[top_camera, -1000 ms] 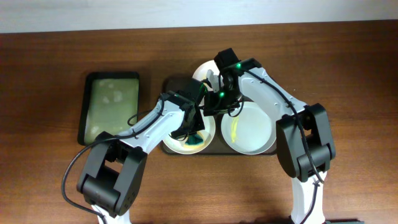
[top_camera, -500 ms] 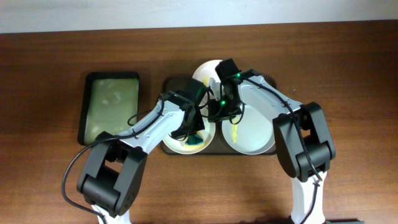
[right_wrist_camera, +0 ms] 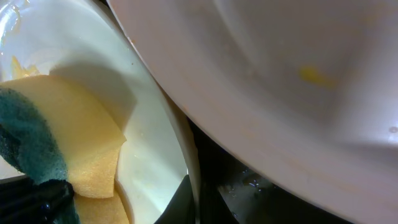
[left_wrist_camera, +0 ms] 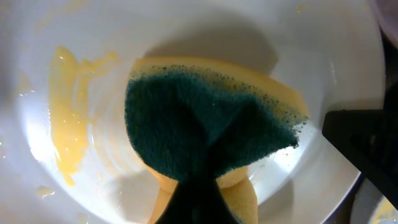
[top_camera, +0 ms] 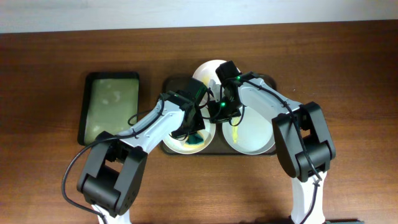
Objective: Clean dirty plates on tray and stack at the side
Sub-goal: 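Hold the white plate with the right gripper and scrub it with the sponge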
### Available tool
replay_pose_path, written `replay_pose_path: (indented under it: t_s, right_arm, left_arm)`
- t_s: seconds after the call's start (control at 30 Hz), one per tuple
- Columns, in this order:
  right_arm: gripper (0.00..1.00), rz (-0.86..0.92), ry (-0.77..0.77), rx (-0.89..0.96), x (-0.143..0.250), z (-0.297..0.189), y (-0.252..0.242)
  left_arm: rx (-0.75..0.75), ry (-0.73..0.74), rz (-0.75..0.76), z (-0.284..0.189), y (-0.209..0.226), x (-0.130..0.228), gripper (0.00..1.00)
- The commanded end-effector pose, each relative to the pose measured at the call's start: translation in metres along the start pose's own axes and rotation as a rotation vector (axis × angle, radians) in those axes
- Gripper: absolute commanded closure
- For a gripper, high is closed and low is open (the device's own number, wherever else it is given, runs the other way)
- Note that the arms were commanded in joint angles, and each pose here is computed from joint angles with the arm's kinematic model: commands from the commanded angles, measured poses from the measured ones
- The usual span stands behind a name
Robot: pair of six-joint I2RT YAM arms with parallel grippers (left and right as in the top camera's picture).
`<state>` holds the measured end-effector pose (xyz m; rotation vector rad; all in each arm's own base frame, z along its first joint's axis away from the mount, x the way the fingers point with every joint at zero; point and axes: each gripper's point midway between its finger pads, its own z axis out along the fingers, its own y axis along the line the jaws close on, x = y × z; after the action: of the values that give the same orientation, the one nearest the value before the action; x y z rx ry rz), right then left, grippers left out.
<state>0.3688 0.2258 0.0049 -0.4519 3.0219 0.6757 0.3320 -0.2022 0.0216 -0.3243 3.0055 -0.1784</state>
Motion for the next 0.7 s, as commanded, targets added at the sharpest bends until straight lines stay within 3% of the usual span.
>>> replay_pose_path:
  t_s: [0.0,0.17,0.47,0.57,0.67]
  right_arm:
    - [0.96,0.007,0.018,0.015,0.006,0.006,-0.006]
    - [0.96,0.007,0.018,0.015,0.006,0.006,-0.006]
    - [0.96,0.008,0.019,0.035,0.006,0.006,-0.009]
    - [0.96,0.008,0.018,0.034,0.006,0.006,-0.009]
    - [0.96,0.006,0.014,0.033,0.005,0.006,-0.009]
  left_arm:
    - [-0.121,-0.025,0.006,0.016,0.025,-0.007,1.00]
    - [-0.264,-0.096,0.049,0.013,0.062,-0.029,1.00]
    - [-0.490,-0.243,-0.002,-0.005,0.118,-0.065,1.00]
    - [-0.464,-0.230,0.046,-0.010,0.108,-0.068,1.00]
    - [-0.239,-0.167,0.050,-0.023,0.062,-0.070,1.00]
